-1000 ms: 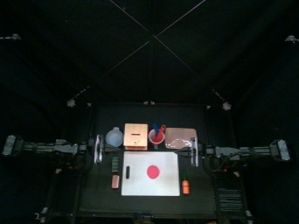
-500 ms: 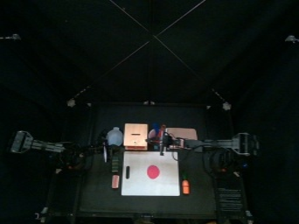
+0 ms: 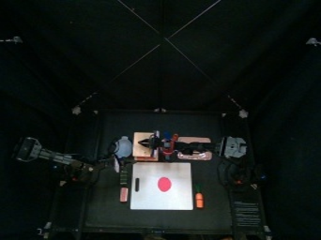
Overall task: Get the cutter from the drawer then cut the dough then place the extra dough in the bowl
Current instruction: Open the drawer
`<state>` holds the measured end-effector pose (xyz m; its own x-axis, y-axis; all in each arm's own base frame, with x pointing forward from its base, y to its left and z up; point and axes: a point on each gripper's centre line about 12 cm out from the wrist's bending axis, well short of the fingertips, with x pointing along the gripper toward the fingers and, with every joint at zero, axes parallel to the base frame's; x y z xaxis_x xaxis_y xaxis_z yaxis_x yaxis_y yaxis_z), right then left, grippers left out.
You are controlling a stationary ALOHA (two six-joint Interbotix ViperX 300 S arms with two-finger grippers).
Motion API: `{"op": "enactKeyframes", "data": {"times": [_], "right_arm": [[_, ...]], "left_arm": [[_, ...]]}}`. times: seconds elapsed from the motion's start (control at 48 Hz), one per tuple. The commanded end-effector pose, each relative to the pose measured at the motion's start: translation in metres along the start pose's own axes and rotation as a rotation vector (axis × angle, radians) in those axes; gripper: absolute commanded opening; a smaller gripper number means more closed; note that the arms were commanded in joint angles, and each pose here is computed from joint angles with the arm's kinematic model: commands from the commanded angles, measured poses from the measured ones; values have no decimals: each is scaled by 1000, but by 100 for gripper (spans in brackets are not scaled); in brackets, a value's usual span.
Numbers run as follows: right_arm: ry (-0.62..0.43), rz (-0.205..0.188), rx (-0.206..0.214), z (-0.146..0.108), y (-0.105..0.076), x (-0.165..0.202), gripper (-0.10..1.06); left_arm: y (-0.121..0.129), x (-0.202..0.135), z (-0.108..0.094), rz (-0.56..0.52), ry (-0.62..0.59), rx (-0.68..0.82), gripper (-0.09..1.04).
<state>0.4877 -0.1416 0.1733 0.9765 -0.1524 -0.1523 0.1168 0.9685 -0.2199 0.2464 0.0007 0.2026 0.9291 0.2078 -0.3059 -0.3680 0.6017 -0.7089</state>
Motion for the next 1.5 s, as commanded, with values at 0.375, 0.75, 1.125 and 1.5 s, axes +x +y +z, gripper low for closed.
{"op": "enactKeyframes", "data": {"times": [0.375, 0.75, 1.125, 1.5], "right_arm": [[133, 8, 16, -24, 7, 2, 2], [232, 38, 14, -39, 23, -2, 2], [227, 47, 1, -32, 27, -1, 2], [222, 52, -6, -29, 29, 0, 2]], "left_arm": [[9, 35, -11, 101, -49, -262, 45], [14, 52, -19, 98, -90, -310, 69], [29, 66, -36, 203, -67, -539, 85], [44, 97, -45, 280, -128, -589, 85]]}}
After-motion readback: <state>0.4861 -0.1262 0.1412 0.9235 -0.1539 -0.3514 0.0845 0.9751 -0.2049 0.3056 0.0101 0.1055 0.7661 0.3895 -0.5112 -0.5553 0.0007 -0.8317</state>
